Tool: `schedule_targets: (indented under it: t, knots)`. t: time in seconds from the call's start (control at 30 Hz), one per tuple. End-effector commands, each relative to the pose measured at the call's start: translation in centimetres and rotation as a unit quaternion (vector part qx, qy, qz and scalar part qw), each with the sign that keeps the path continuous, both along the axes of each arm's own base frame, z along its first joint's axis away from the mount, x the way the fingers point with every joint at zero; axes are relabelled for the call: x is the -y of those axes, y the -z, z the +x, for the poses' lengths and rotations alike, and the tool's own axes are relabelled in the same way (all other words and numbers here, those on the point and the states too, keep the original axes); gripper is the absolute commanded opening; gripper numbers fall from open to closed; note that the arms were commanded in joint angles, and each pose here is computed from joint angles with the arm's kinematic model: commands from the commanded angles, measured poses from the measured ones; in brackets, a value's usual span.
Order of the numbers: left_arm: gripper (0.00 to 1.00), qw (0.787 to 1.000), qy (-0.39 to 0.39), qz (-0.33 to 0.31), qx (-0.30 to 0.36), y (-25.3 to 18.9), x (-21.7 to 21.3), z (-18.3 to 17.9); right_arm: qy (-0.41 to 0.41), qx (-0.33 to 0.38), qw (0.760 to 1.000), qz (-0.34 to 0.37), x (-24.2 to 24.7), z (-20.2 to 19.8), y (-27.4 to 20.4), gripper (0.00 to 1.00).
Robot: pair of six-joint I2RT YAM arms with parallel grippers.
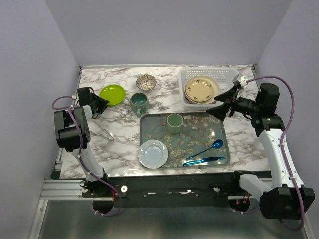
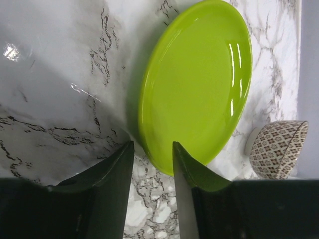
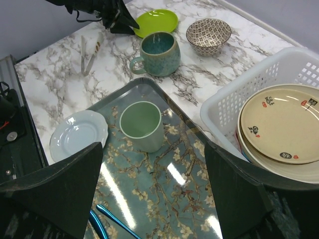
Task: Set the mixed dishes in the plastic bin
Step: Pick up the plate at the center of the board.
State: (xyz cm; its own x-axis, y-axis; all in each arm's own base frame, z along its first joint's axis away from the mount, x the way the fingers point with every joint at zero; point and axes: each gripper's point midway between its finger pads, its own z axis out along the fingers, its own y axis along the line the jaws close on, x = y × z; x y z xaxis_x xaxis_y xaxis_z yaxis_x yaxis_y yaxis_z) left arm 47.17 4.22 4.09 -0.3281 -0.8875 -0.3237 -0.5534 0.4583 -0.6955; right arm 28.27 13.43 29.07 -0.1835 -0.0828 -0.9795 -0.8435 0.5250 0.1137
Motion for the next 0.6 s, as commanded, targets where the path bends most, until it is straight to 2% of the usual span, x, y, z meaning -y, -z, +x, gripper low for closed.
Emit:
schedule_targets:
  t: [0.0, 0.17, 0.33, 0.57]
  knots:
    - [0.36, 1.0, -0.014, 0.005, -0.027, 2.3, -1.0, -0.4, -0.002, -0.01, 1.0, 0.002, 0.0, -0.1, 0.2, 0.9]
    - [0.26, 1.0, -0.016, 0.002, -0.022, 2.4, -1.3, -0.4, -0.001, -0.012, 1.0, 0.002, 0.1, 0.0, 0.3, 0.9]
    - [0.11, 1.0, -0.022, -0.002, 0.002, 0.9, -1.8, -0.1, -0.001, -0.012, 1.0, 0.002, 0.0, 0.0, 0.3, 0.9]
    - [0.0, 0.998, -0.03, -0.014, 0.048, -2.2, -2.8, -0.2, -0.001, -0.011, 1.0, 0.002, 0.1, -0.1, 0.2, 0.9]
